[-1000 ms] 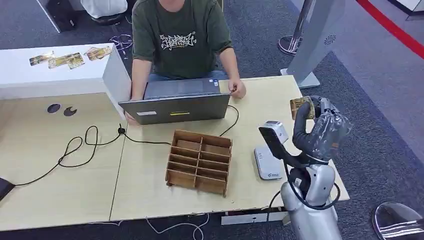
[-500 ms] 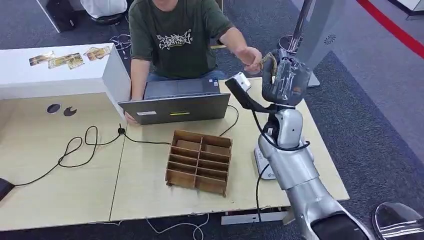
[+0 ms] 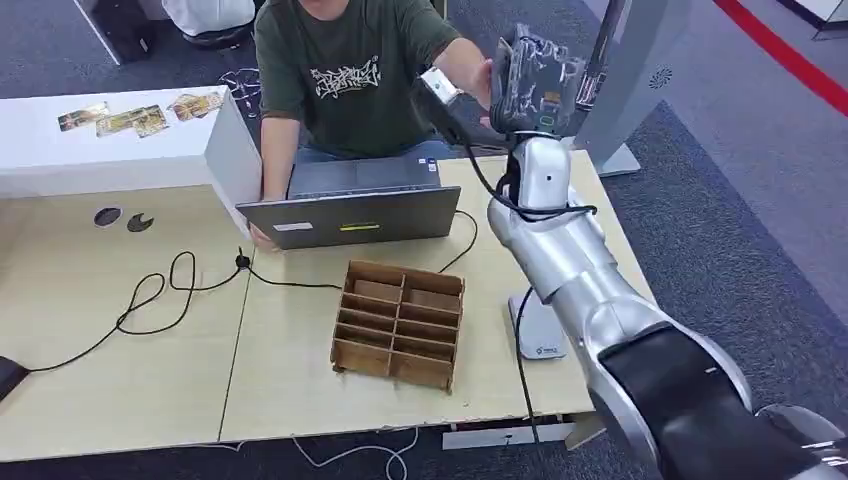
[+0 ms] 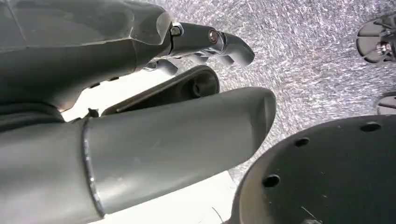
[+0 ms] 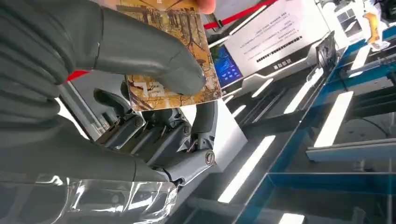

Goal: Pass the card to the sensor for recognition and then transmit it.

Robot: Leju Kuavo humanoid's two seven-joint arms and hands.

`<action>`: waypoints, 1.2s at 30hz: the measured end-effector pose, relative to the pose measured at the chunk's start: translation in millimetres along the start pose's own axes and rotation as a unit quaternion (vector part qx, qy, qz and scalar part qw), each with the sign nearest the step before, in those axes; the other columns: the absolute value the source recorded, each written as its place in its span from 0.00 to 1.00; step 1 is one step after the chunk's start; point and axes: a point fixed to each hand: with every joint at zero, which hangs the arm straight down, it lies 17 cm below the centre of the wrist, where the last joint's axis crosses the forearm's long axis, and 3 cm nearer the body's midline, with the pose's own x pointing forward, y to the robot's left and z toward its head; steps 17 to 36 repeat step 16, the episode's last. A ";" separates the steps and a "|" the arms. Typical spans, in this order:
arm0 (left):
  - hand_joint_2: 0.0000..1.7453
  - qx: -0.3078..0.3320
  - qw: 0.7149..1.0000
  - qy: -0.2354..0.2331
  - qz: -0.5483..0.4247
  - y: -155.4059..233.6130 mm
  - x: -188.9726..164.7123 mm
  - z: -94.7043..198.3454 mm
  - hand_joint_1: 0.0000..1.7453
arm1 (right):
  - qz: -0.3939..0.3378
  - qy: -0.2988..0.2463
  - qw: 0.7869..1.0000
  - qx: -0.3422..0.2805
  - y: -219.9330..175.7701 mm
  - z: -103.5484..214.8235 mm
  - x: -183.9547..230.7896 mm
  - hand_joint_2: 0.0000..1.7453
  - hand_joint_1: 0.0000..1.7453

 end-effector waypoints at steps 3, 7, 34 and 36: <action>0.00 -0.001 1.000 0.002 -0.013 3.6 -0.3 1.0 0.00 | 0.027 -0.016 0.999 0.012 -2.2 -15.7 9.3 1.00 1.00; 0.00 -0.001 1.000 0.001 -0.023 7.1 2.3 1.9 0.00 | 0.063 -0.023 0.997 0.038 1.1 -28.5 9.8 1.00 1.00; 0.00 -0.003 0.999 0.003 -0.040 12.0 2.6 3.5 0.00 | 0.135 -0.026 0.985 0.103 26.8 -27.0 -2.6 1.00 1.00; 0.00 -0.003 0.999 0.003 -0.040 12.0 2.6 3.5 0.00 | 0.135 -0.026 0.985 0.103 26.8 -27.0 -2.6 1.00 1.00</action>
